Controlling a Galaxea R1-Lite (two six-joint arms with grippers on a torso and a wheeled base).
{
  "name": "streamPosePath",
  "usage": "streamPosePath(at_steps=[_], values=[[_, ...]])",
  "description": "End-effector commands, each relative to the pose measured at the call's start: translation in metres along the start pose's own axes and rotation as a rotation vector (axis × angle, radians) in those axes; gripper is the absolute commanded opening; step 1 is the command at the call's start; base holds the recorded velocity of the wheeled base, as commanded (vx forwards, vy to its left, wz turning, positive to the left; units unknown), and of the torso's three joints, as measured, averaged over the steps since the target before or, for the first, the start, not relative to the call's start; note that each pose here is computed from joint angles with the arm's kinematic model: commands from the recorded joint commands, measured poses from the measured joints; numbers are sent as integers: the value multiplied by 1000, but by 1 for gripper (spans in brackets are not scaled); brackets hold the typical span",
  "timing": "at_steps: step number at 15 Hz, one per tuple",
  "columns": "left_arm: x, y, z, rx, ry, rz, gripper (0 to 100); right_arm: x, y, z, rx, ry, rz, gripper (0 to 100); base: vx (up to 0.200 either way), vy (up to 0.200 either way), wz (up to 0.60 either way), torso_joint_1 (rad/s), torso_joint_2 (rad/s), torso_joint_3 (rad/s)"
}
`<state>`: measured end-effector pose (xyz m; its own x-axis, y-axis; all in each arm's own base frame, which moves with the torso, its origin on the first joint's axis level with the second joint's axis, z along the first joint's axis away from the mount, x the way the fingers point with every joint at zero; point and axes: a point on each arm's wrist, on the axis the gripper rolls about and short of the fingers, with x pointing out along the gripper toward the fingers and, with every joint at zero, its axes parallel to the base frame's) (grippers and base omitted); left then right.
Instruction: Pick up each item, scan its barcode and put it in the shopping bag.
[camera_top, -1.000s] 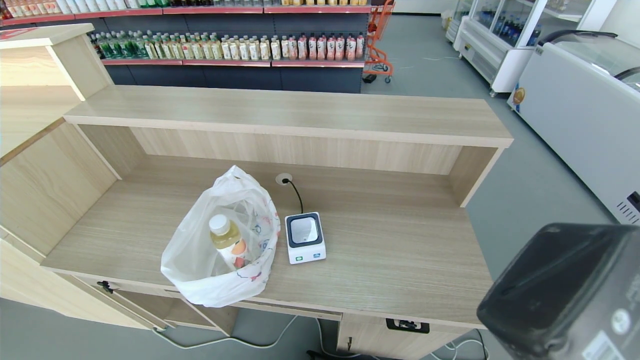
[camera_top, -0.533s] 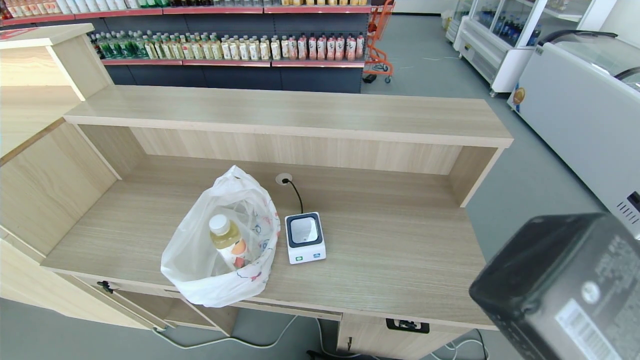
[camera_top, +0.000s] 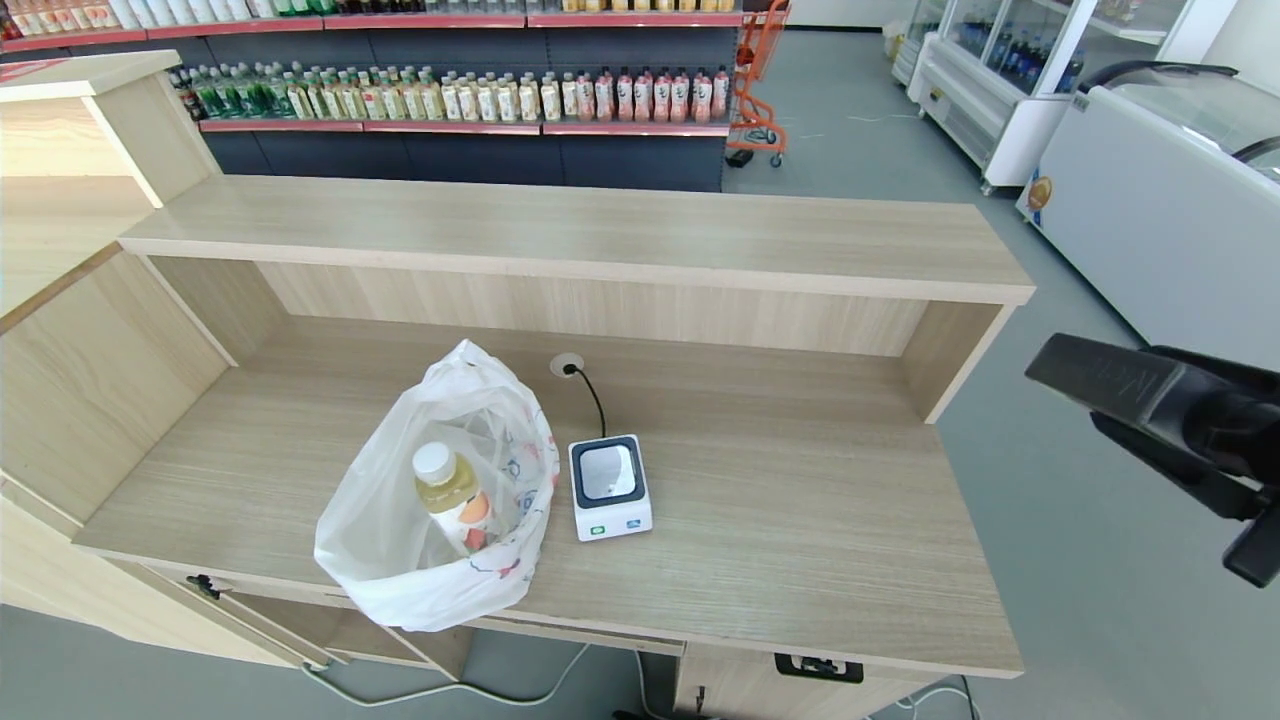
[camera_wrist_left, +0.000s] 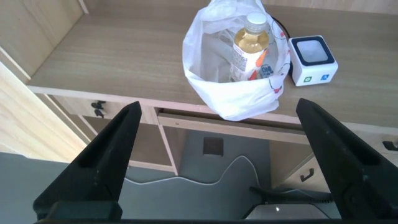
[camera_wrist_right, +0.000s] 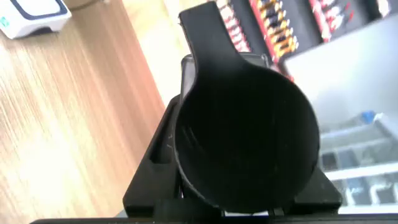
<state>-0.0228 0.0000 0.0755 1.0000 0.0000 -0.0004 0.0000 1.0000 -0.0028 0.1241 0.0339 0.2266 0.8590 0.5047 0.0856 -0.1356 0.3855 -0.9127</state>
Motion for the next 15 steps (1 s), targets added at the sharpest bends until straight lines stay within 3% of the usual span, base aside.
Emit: streamPosePath(at_steps=[1,2,3,5,7,8,9,11,15], values=[[0,0,0,0,0,0,100,1,1,-10,-66,-69,83,0,0,0,0,124,27,119],[0,0,0,0,-2,0,100,0,1,-18,-79,-45,107,0,0,0,0,76,17,76],[0,0,0,0,0,0,100,-3,-1,-26,-4,30,126,0,0,0,0,0,0,0],[0,0,0,0,0,0,100,-11,-7,-26,400,130,150,0,0,0,0,0,0,0],[0,0,0,0,0,0,100,-8,-20,-22,941,261,137,0,0,0,0,0,0,0],[0,0,0,0,0,0,100,-5,-19,-23,1041,309,131,0,0,0,0,0,0,0],[0,0,0,0,0,0,100,7,-14,-21,1291,348,173,0,0,0,0,0,0,0],[0,0,0,0,0,0,100,18,-9,-26,1513,409,172,0,0,0,0,0,0,0],[0,0,0,0,0,0,100,23,8,-36,1584,492,219,0,0,0,0,0,0,0]])
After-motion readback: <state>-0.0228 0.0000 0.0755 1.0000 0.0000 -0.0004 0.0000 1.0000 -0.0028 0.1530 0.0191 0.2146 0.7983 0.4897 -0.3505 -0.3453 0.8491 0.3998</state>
